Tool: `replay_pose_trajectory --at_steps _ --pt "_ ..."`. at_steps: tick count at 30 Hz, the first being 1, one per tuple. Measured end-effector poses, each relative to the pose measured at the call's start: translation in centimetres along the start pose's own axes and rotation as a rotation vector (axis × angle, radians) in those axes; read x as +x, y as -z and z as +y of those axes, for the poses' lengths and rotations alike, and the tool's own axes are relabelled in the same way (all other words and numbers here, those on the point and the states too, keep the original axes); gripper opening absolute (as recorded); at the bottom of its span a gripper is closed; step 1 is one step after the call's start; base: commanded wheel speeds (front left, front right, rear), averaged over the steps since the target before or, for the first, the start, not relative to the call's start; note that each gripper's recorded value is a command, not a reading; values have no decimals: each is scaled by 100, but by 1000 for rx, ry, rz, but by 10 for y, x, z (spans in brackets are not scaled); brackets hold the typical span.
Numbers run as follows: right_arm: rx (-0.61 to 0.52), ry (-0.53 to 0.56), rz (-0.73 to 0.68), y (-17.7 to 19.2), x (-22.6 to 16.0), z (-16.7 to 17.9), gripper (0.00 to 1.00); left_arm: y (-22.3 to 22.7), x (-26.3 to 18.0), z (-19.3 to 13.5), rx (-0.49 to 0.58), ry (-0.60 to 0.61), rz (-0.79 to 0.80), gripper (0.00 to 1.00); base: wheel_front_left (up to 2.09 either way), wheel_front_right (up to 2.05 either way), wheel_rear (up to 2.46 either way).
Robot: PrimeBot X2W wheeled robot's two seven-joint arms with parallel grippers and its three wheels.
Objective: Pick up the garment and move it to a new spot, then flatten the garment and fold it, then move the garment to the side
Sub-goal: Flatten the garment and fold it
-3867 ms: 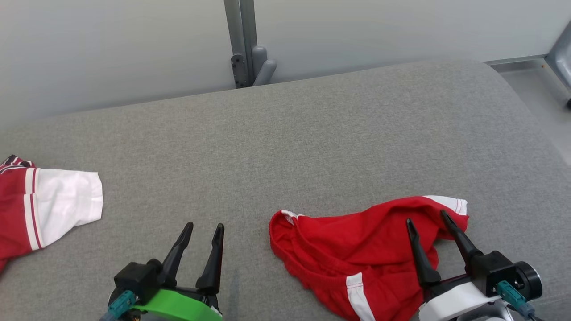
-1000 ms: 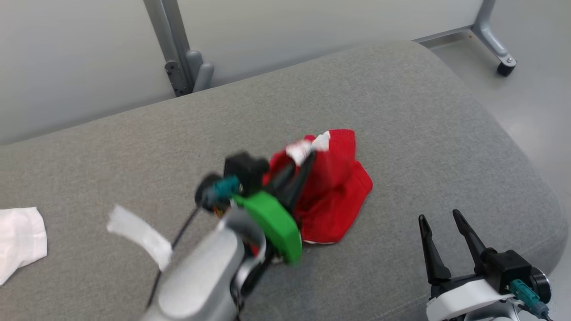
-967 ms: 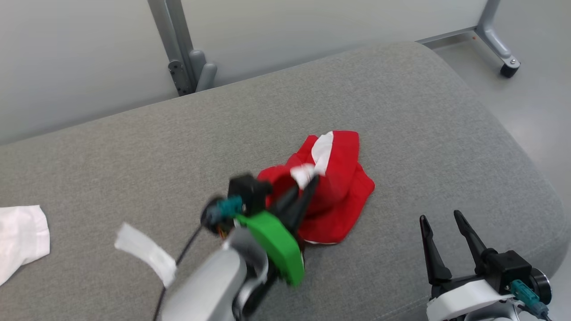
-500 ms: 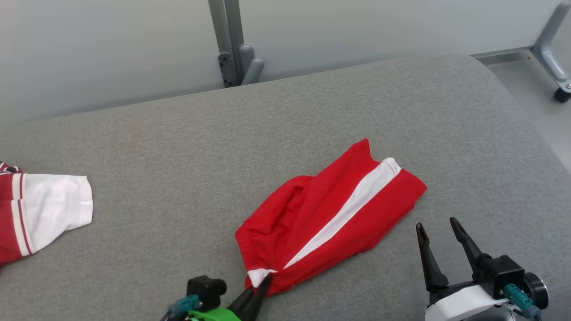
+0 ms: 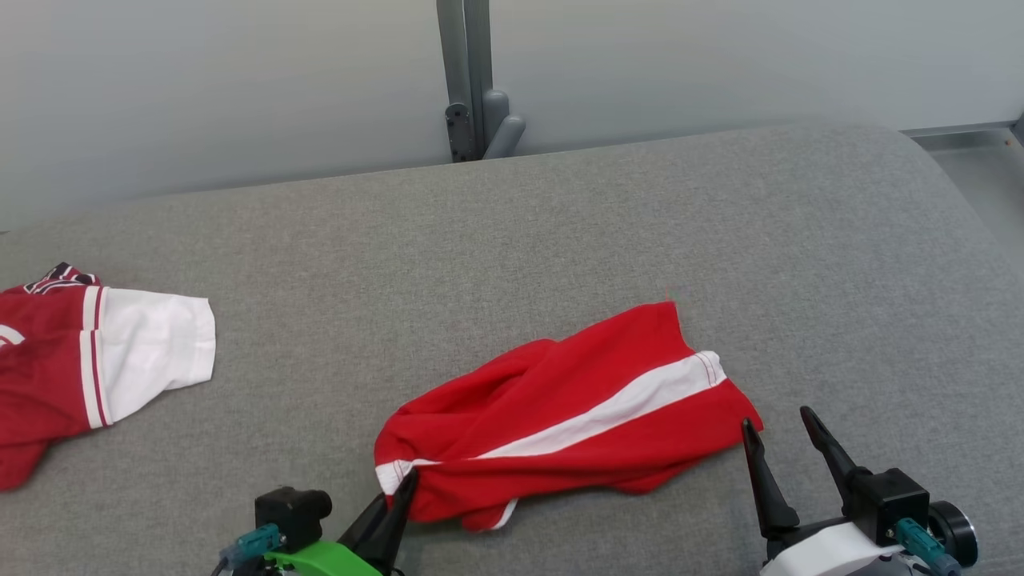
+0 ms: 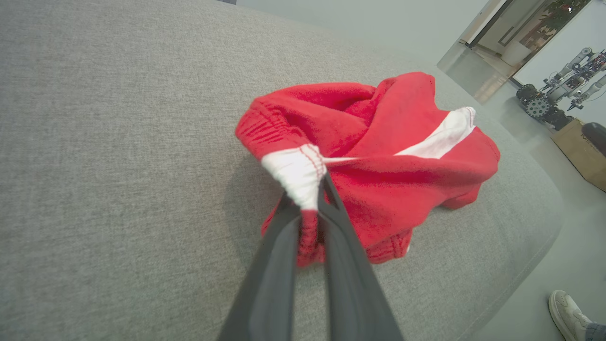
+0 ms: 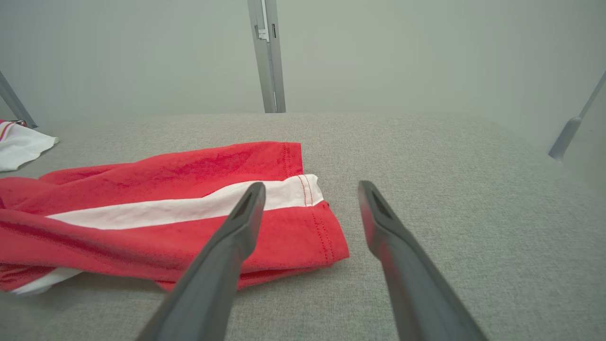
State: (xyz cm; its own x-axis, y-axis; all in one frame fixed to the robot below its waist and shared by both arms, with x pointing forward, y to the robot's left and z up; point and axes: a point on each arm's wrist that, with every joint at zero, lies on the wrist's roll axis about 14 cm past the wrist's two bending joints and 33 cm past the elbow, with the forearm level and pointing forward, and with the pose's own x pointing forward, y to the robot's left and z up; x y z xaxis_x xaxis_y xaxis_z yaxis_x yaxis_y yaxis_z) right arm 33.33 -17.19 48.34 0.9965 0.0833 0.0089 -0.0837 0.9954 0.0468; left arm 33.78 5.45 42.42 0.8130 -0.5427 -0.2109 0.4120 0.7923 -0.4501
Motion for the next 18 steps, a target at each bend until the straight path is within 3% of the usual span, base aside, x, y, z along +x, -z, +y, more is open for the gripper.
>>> replay_pose_trajectory --at_steps 1,3,4,11,18 --pt "0 -1 0 0 0 0 100 1 -1 0 -3 -1 1 36 0 0 0" --pt "0 -3 2 1 0 1 100 4 -3 -3 -11 5 5 63 0 0 0" --pt "-1 -4 2 1 0 1 100 5 -4 -3 -18 3 7 100 0 0 0" --pt "-22 -4 3 0 -3 -2 100 9 -11 1 -33 -12 12 100 0 0 0" --pt "-52 10 -39 -14 -3 -11 100 -25 -22 24 15 -93 -115 100 0 0 0"
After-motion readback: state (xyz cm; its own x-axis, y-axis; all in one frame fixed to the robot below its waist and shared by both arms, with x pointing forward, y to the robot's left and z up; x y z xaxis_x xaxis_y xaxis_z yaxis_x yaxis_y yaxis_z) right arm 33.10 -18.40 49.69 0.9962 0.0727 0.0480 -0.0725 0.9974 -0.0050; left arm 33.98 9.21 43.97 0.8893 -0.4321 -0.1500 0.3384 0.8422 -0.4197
